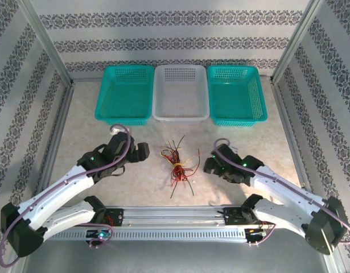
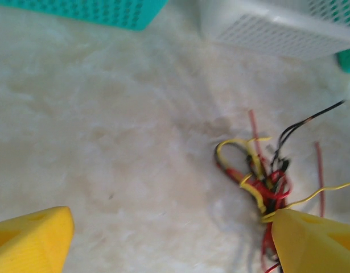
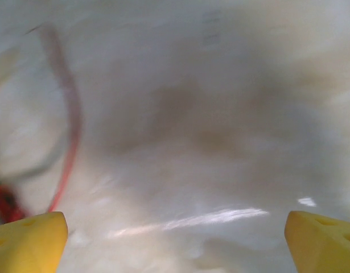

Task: Untangle the cables
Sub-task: Pick up the cables at the center of the table.

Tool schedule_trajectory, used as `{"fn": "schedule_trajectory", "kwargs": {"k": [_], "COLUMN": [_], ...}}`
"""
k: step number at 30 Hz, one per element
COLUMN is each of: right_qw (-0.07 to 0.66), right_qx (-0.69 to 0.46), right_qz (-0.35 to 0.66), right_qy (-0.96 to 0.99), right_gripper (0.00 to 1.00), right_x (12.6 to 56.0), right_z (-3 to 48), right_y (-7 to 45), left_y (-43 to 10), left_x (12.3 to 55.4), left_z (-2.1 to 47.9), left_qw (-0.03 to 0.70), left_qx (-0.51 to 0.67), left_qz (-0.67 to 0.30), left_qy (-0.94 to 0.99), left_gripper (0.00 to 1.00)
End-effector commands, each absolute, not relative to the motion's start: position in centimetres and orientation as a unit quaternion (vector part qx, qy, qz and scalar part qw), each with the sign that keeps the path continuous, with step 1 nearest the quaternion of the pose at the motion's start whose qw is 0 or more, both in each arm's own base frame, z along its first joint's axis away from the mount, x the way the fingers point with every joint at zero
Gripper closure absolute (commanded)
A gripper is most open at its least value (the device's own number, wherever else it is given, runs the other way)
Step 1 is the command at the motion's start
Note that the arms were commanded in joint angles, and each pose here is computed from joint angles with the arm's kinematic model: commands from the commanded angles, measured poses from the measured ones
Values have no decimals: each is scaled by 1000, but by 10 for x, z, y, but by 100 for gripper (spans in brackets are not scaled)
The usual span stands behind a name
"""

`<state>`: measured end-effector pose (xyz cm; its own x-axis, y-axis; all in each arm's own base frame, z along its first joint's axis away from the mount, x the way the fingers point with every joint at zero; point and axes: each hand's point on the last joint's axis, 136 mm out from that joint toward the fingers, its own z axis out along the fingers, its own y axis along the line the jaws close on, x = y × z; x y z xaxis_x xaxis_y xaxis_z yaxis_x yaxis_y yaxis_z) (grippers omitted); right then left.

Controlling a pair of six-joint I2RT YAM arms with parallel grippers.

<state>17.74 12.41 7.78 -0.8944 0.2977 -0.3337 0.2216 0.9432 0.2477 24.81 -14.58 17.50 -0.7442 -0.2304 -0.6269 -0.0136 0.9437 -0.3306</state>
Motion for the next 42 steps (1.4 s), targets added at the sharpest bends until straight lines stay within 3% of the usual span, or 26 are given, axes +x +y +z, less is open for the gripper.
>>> {"fn": "schedule_trajectory", "kwargs": {"k": [1,14,25,29,32,38,42], "right_qw": [232,181,114,98,82,62,57], "right_qx": [102,51,-2,-33,-55,-68,-72], "right_qz": [178,281,304,278,258,235,230], "right_qy": [951,941,946,955,961,968,969], "right_gripper": [5,33,23,16,17,30,52], "right_x": [206,250,221,208,197,189,192], "right_z": [115,84,56,45,38,23,19], "right_y": [170,257,281,278,278,275,279], "left_y": [-172,-193,-193,-194,-194,-193,-194], "left_x": [269,274,271,274,276,275,274], "left_z": [211,198,191,194,197,198,197], "left_qw": [386,350,337,341,342,336,330], "left_qx": [-52,-18,-11,-10,-10,-10,-10], "left_qz": [-196,-203,-199,-197,-194,-190,-194], "left_qy": [900,914,920,919,919,922,924], "left_gripper": [9,17,21,22,23,23,19]}}
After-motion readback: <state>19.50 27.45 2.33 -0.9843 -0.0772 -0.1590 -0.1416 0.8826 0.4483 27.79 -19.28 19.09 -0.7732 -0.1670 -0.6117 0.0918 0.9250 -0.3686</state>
